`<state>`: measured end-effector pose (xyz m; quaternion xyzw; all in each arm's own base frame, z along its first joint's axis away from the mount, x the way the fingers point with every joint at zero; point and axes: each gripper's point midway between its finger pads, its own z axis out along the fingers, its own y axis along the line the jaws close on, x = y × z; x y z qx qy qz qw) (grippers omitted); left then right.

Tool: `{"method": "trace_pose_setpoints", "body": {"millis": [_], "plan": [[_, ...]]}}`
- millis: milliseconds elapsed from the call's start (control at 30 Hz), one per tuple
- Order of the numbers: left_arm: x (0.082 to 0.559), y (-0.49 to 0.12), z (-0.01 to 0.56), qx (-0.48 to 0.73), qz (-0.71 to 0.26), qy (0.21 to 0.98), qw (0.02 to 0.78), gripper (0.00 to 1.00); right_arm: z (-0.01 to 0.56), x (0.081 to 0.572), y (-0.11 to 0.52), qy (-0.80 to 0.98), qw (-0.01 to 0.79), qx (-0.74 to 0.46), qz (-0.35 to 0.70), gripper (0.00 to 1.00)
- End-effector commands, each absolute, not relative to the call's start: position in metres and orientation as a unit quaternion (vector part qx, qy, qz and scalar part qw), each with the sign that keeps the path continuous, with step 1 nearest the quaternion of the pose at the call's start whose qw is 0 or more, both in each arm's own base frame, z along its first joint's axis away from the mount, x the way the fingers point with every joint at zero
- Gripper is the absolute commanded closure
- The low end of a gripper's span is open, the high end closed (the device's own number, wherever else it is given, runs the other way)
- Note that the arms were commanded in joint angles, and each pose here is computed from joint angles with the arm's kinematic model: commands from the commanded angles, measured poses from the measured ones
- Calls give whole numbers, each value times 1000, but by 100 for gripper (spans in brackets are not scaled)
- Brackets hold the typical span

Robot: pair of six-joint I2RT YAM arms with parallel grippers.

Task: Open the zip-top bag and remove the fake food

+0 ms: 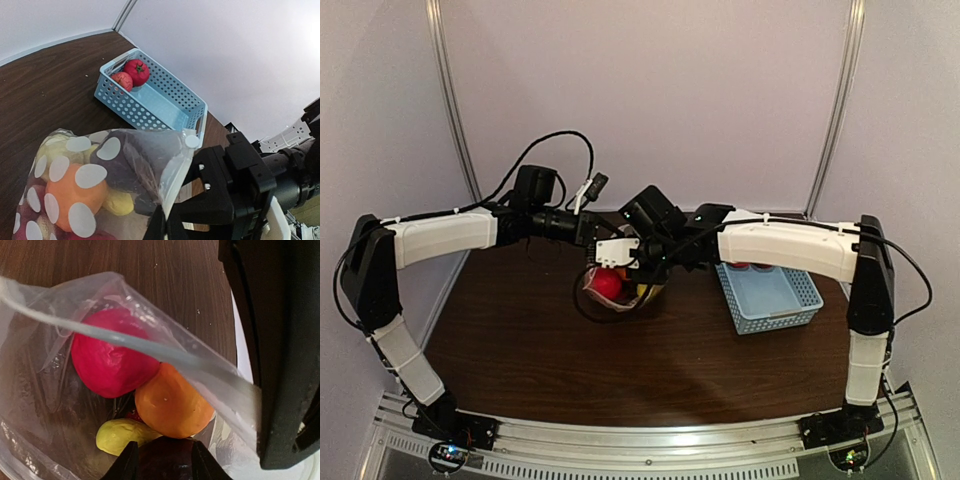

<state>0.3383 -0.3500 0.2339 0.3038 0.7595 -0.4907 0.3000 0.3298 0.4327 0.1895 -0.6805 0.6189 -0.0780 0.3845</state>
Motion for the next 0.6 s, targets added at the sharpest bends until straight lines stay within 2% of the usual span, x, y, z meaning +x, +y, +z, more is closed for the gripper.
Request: {"method": "trace_pose_setpoints", "body": {"millis": [0,133,333,433,567], "plan": [[307,-358,293,377,-538,673,338,100,208,331,435,605,410,-672,-119,62],[291,-359,309,403,-543,646,354,100,221,314,433,590,413,-683,-121,57],[302,-358,299,383,-527,668,359,100,210,312,431,592,402,-687,-124,51],[323,-355,273,346,-487,720,353,100,196,315,432,587,394,-694,-136,45],[350,-346,236,303,-437,781,329,100,182,316,437,592,378,-702,-116,43]]}}
